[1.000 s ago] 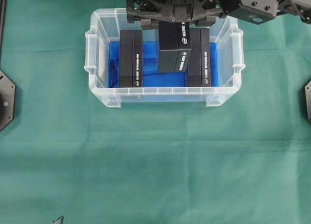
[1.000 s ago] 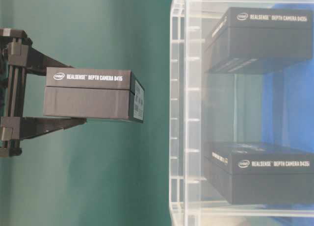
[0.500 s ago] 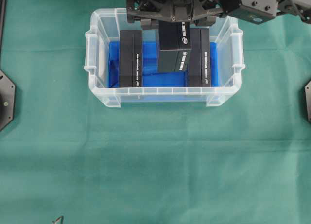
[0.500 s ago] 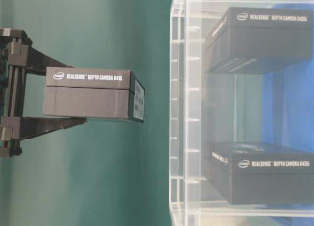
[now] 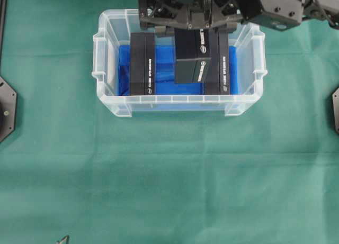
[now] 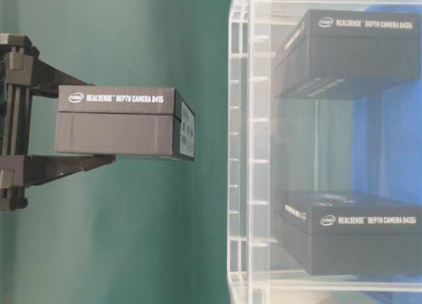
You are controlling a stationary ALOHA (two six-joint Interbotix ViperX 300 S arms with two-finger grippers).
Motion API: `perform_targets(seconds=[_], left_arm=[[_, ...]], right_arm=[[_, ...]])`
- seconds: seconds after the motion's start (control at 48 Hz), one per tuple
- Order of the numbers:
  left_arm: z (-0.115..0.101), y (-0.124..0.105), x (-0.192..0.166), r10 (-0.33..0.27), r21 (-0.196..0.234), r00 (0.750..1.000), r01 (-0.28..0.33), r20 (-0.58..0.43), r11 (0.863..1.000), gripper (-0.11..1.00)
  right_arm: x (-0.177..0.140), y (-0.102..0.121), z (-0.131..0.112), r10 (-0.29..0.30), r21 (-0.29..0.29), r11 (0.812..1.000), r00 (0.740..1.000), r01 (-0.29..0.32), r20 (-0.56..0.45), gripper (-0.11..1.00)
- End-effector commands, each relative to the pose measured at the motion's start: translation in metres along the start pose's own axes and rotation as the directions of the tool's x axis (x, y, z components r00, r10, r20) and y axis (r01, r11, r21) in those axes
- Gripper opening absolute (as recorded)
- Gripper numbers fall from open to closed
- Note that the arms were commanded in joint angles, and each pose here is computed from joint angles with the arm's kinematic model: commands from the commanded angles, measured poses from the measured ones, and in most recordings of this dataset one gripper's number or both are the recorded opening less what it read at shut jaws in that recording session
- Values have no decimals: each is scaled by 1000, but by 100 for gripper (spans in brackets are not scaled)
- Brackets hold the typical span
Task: Take the box out of the case with the right arm.
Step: 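Lift the middle box straight up out of the case, then carry the box toward the front of the case and lower it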
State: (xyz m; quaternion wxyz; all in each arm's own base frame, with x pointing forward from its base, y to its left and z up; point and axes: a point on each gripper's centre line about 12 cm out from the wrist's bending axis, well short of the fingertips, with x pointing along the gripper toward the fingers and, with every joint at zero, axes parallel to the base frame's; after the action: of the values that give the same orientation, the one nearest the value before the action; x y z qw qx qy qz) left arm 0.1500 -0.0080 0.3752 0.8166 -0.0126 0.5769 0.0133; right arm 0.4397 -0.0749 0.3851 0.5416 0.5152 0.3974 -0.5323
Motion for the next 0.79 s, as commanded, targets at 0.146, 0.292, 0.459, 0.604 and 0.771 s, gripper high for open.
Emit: perform_targets(seconds=[0.146, 0.292, 0.459, 0.604, 0.771], left_arm=[[4, -1, -7, -5, 1, 1000, 5, 24, 1000, 0], [4, -1, -7, -5, 1, 1000, 5, 26, 1000, 0], [4, -1, -7, -5, 2, 1000, 5, 26, 1000, 0], [4, -1, -7, -5, 1, 1000, 5, 24, 1000, 0], [4, -1, -7, -5, 1, 1000, 5, 24, 1000, 0]], right_arm=[[-35, -9, -27, 70, -3, 998, 998, -70, 4, 65], [-40, -12, -56, 67, -1, 998, 998, -67, 2, 65], [-46, -17, -92, 76, 14, 997, 997, -76, 2, 65], [-51, -22, -127, 87, 15, 996, 996, -87, -10, 65], [-57, -32, -162, 96, 23, 995, 995, -95, -27, 65]])
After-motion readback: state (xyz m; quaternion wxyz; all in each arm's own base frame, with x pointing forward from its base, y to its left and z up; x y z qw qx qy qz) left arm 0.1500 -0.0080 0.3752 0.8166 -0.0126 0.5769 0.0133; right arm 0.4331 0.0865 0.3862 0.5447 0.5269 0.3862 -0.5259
